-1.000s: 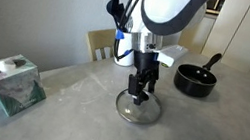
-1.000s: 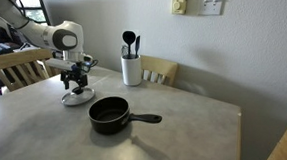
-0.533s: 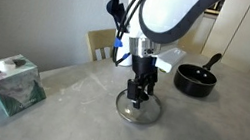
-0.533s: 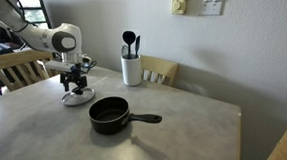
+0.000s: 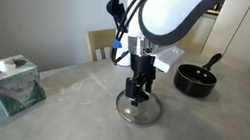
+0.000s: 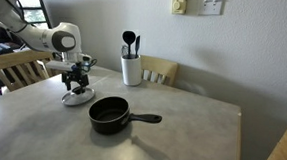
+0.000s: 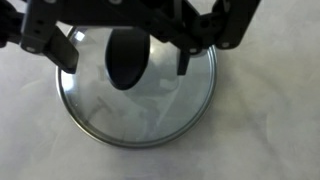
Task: Pick the lid on the table and put it on the pot
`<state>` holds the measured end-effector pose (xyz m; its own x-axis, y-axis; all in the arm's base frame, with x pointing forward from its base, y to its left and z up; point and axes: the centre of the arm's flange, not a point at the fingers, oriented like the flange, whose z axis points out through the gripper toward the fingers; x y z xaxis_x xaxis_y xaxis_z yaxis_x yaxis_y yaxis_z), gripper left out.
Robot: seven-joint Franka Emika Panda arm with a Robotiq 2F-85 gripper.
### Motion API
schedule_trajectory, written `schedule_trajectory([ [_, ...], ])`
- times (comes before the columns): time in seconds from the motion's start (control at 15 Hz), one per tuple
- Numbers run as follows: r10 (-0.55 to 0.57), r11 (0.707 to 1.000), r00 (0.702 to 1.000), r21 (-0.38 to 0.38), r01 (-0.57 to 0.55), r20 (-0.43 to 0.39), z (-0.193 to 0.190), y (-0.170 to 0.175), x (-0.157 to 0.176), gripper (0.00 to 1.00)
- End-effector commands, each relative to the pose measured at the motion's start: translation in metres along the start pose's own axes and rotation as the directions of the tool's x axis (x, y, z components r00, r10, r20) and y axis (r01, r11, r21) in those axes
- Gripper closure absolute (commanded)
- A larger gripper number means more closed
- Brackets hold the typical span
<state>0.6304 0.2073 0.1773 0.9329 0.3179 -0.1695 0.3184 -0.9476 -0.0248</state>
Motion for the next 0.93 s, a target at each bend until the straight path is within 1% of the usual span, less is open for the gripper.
schedule_trajectory([
  [0.0,0.009,1.0,1.0,-0.021,-0.01,-0.029,0.004,0.011,0.008,0.0],
  [0.07,0.011,1.0,0.999,-0.022,-0.012,-0.033,0.004,0.014,0.008,0.0],
  [0.13,0.015,1.0,0.999,-0.023,-0.015,-0.036,0.004,0.014,0.009,0.25],
  [0.2,0.016,1.0,0.999,-0.025,-0.017,-0.038,0.003,0.013,0.009,0.27],
  [0.33,0.017,1.0,0.999,-0.024,-0.018,-0.042,0.002,0.014,0.009,0.42],
  [0.4,0.02,1.0,0.999,-0.017,-0.02,-0.04,0.001,0.014,0.008,0.47],
  [0.47,0.026,1.0,0.999,-0.013,-0.027,-0.034,0.0,0.014,0.008,0.56],
  [0.53,0.027,1.0,0.999,-0.009,-0.027,-0.032,0.0,0.014,0.008,0.61],
  [0.6,0.028,1.0,0.999,-0.003,-0.028,-0.026,-0.002,0.015,0.007,0.7],
  [0.73,0.023,1.0,1.0,0.006,-0.023,-0.016,-0.004,0.015,0.007,0.84],
  [0.87,0.022,1.0,1.0,-0.003,-0.022,0.011,-0.01,0.015,0.005,0.85],
])
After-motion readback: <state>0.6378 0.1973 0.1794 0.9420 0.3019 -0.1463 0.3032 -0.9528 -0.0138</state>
